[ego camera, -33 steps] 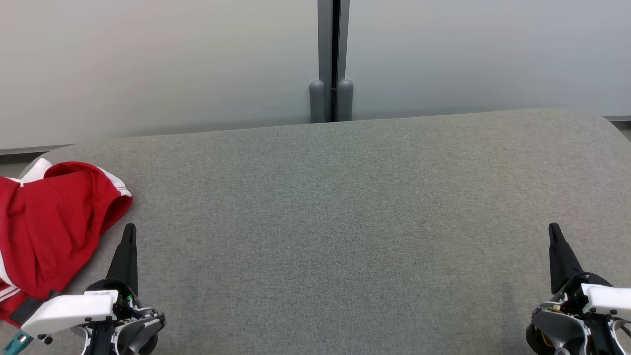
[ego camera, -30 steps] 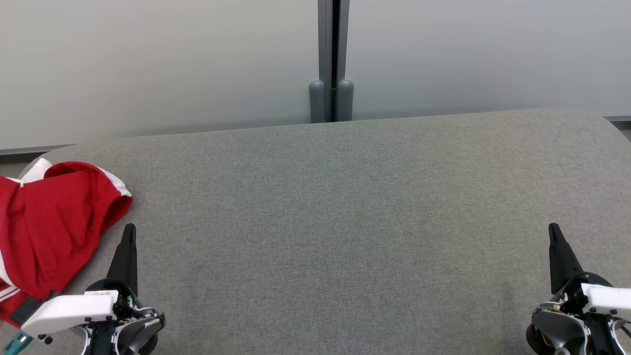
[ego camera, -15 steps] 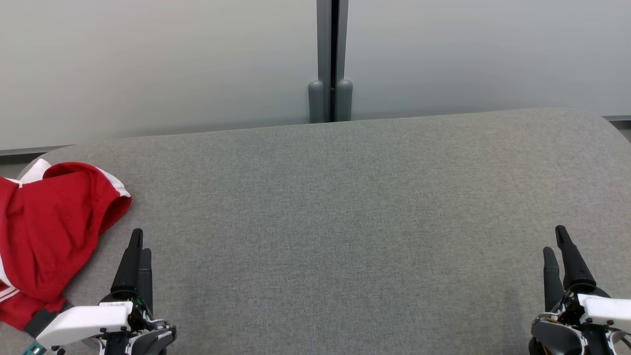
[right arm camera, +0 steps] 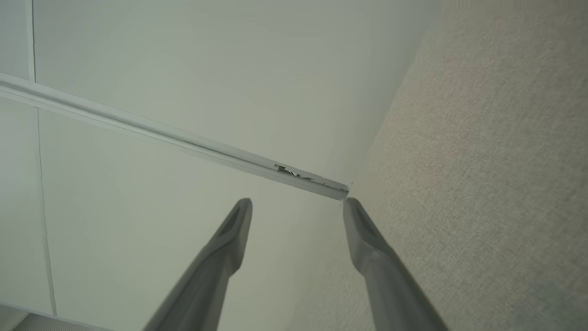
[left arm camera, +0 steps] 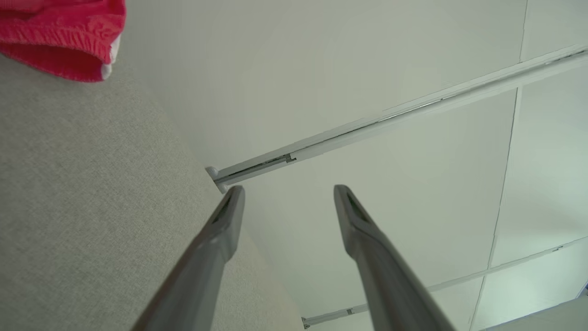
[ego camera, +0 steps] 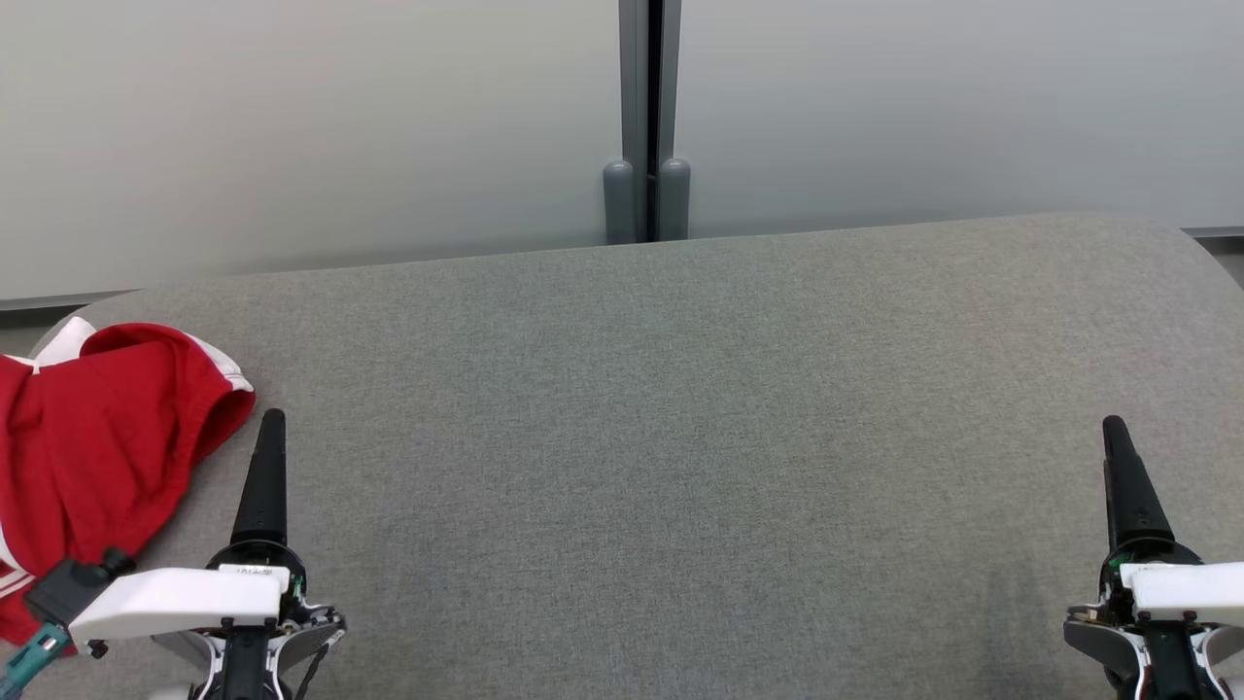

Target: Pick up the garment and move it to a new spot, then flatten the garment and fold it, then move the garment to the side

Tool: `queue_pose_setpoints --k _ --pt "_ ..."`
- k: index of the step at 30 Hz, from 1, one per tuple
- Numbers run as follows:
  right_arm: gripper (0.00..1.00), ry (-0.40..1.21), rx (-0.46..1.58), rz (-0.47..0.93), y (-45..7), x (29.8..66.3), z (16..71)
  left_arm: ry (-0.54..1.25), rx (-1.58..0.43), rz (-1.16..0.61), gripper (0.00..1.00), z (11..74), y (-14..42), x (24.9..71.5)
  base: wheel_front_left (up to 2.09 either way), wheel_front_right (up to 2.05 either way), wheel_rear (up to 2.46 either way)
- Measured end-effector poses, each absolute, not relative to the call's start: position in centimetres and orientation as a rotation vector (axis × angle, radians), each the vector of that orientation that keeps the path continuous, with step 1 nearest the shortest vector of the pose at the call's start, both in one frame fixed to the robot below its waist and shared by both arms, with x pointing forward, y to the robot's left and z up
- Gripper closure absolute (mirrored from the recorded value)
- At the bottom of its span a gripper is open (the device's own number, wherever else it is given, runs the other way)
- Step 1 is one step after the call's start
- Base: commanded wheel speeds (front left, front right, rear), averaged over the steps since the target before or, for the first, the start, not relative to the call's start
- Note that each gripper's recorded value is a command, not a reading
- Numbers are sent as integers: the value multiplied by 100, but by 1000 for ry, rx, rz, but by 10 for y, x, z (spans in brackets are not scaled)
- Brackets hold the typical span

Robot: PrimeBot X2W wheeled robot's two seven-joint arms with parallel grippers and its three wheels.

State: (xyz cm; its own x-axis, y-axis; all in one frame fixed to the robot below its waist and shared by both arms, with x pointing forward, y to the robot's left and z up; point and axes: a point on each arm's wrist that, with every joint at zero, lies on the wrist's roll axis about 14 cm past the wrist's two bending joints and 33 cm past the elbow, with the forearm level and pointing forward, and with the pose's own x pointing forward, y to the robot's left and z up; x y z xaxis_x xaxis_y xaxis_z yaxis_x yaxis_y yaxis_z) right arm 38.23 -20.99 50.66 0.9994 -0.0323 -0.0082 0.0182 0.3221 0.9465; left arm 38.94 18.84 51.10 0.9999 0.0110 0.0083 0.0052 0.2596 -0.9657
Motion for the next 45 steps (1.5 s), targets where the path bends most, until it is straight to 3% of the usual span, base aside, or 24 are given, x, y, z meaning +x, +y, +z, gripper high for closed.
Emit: queue_pose_setpoints --k 19,45 --pt "0 -30 836 23 -202 382 520 -52 -881 -58 0 528 174 391 0 0 0" --pt "0 9 482 102 -184 376 518 -7 -452 -28 0 508 173 388 0 0 0"
